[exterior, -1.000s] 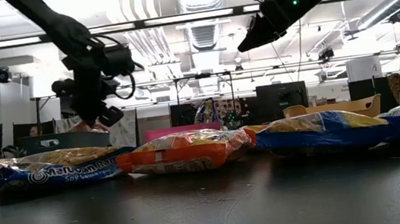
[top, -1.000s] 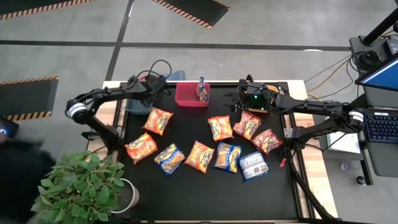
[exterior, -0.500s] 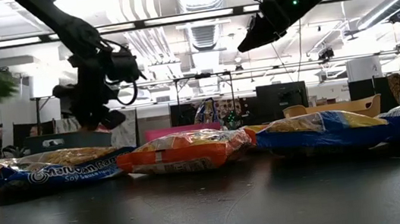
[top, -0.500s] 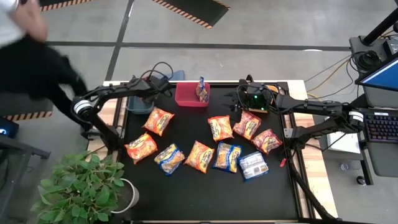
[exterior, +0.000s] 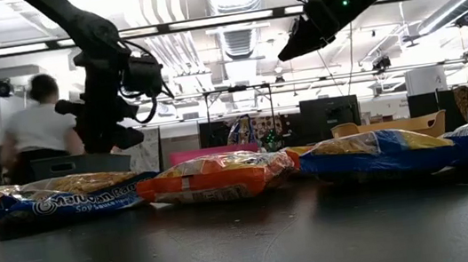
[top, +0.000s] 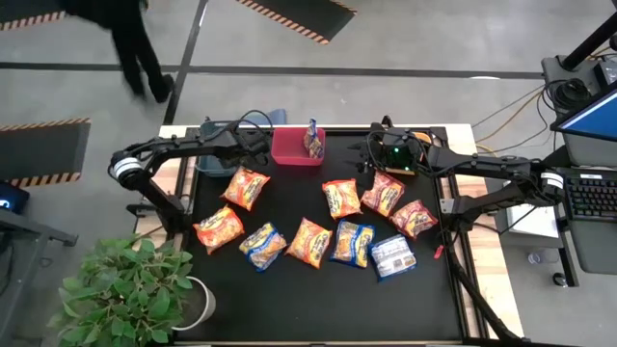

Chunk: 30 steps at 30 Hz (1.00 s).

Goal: Sort Maruchan noodles
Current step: Put the red noodle pack into the gray bin, then put the orange noodle pack into the yellow bin

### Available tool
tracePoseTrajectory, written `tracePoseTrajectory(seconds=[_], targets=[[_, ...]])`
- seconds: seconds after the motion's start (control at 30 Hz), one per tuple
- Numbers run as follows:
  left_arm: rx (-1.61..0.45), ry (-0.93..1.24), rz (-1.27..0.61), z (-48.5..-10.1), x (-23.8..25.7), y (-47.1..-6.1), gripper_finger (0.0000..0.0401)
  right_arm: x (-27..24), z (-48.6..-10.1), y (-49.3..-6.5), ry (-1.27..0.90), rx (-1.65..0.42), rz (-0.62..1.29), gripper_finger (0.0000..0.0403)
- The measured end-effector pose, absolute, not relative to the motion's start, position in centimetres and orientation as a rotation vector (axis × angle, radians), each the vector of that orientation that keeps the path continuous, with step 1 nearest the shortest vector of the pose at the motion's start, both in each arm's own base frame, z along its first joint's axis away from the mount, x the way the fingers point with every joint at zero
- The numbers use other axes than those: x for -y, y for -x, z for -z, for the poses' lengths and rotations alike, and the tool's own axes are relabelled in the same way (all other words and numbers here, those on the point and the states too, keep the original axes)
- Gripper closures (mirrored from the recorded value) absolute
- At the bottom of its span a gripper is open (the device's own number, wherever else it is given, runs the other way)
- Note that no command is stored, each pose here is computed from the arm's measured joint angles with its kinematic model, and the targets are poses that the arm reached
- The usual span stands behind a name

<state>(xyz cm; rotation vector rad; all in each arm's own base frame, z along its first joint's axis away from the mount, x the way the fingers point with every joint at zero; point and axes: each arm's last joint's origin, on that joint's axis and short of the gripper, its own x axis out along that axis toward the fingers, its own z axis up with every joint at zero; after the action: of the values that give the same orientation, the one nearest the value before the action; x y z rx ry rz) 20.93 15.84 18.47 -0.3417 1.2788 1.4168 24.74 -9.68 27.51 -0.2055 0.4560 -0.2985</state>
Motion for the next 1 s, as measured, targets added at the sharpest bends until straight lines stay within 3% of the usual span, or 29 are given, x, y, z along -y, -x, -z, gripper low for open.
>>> tracePoseTrajectory(seconds=[0.2, 0.53, 0.8, 1.0], targets=[[-1.309, 0.323, -1.394, -19.4, -14.8, -21.6, 0.0319, 9.7, -27.5, -24.7, 0.205, -0.456, 0.299, 0.0209], [-1.237, 0.185, -1.29, -24.3, -13.9, -24.7, 0.0319, 9.7, -27.5, -24.7, 0.202, -0.455, 0.299, 0.0209], [-1.144, 0.105, -1.442, -29.7, -14.2, -24.7, 0.0319, 9.7, -27.5, -24.7, 0.193, -0.454, 0.301, 0.0209], [-1.071, 0.158, -1.25, -29.2, -12.3, -27.1, 0.0319, 9.7, -27.5, -24.7, 0.175, -0.453, 0.305, 0.0209]])
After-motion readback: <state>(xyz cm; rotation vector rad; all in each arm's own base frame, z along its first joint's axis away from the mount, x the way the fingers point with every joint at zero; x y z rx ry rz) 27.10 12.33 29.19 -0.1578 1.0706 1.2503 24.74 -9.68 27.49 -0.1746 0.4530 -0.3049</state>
